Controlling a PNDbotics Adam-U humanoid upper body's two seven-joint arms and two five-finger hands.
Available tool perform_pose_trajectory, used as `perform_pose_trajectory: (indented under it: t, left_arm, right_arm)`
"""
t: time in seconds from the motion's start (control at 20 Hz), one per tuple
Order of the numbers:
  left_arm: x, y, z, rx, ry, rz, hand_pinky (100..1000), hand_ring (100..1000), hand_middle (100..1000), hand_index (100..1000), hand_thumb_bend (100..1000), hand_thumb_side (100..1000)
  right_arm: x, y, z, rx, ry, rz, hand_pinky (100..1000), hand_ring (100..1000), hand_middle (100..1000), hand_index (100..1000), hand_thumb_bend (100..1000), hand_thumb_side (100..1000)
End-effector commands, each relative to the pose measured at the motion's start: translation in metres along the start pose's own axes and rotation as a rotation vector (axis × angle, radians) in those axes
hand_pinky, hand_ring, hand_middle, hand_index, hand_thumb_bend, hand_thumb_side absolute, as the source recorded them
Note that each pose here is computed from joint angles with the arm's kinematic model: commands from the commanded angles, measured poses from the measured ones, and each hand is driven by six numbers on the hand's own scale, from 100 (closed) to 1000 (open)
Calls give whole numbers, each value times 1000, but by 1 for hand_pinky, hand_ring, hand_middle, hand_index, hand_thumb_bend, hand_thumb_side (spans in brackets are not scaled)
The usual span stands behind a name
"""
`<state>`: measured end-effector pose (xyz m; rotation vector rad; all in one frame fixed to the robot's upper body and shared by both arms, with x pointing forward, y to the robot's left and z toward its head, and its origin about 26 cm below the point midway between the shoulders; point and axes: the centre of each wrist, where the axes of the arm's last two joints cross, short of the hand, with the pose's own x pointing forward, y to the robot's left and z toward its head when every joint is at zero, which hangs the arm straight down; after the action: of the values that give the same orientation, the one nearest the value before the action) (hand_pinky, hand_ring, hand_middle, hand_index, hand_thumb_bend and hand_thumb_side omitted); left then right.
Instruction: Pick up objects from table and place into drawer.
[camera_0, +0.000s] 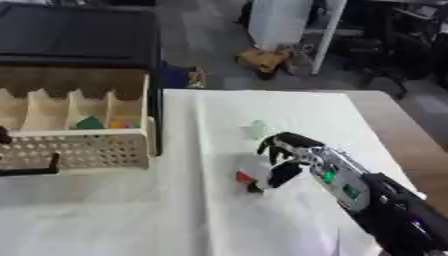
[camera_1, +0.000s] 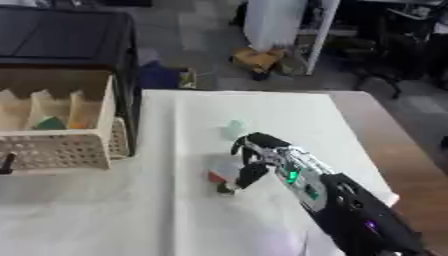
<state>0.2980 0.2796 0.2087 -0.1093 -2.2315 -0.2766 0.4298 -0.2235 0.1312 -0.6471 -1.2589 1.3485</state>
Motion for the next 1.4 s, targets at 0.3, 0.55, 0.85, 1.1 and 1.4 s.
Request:
perform_pose_trajectory:
  t: [0.3,0.55,0.85,1.1,1.4]
  left_arm:
    - [1,1,0,-1,6,-10,530,519,580,709,120,1000]
    - [1,0,1,-2,8,-11,529,518,580,708,119,1000]
    - [0,-1,2,-4,13,-13,529,518,580,708,118,1000]
    - [-1,-1,2,-3,11,-12,529,518,581,707,118,1000]
    - [-1,-2,2,2,12,-10,528,508,580,699,119,1000]
  right_arm:
    - [-1,-7,3,-45,10,0,690,740,457,771,655,432]
    - [-2,-5,2,-40,18,-7,689,740,455,769,635,438]
    - [-6,-2,1,-43,35,-12,688,739,451,766,609,447]
    - [-9,-1,1,-41,43,-19,688,739,451,767,596,449]
    - [-10,-1,1,-22,47,-31,687,738,448,765,573,444]
